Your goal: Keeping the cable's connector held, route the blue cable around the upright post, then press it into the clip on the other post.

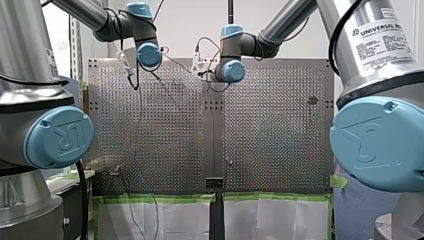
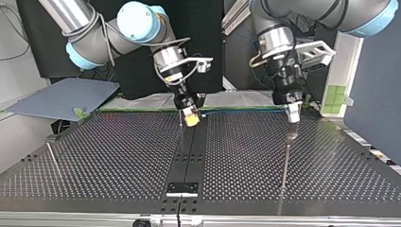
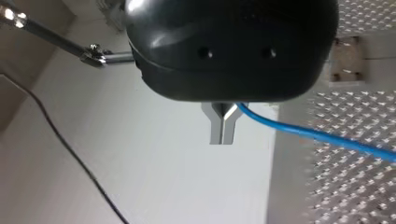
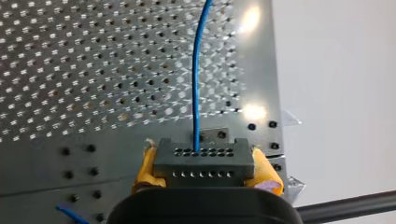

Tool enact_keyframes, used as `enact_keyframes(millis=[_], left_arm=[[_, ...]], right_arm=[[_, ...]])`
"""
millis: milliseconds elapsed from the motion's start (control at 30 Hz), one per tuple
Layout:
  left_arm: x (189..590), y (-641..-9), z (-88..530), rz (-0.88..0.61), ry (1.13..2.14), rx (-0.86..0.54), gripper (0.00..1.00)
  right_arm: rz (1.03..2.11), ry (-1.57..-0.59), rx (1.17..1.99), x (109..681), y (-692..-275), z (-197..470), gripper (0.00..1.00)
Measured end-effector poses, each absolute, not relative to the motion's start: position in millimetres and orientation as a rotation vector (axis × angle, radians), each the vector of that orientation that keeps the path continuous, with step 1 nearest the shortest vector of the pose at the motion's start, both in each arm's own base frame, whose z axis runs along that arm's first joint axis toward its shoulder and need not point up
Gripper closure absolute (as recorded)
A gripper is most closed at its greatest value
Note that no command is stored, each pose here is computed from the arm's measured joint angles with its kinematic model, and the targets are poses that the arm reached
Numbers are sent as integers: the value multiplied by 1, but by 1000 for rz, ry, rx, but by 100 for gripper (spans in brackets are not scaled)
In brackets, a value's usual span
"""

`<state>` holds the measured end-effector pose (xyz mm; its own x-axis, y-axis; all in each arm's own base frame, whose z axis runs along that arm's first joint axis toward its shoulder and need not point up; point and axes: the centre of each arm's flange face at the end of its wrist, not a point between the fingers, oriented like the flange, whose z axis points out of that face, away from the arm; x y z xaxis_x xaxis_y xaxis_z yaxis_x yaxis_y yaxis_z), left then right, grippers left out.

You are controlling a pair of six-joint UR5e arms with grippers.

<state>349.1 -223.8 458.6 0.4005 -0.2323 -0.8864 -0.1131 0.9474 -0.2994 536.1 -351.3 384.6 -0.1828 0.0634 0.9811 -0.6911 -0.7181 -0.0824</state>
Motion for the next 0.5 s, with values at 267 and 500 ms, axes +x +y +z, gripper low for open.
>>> enact_keyframes(millis=[267,500], left_arm=[[370,-209,488,-63,1157,-308,100],[390,-191,510,-71,1156,-306,100]], right_arm=[[2006,-708,1532,544,-362,423,100],[2059,-691,1487,550,-370,451,100]])
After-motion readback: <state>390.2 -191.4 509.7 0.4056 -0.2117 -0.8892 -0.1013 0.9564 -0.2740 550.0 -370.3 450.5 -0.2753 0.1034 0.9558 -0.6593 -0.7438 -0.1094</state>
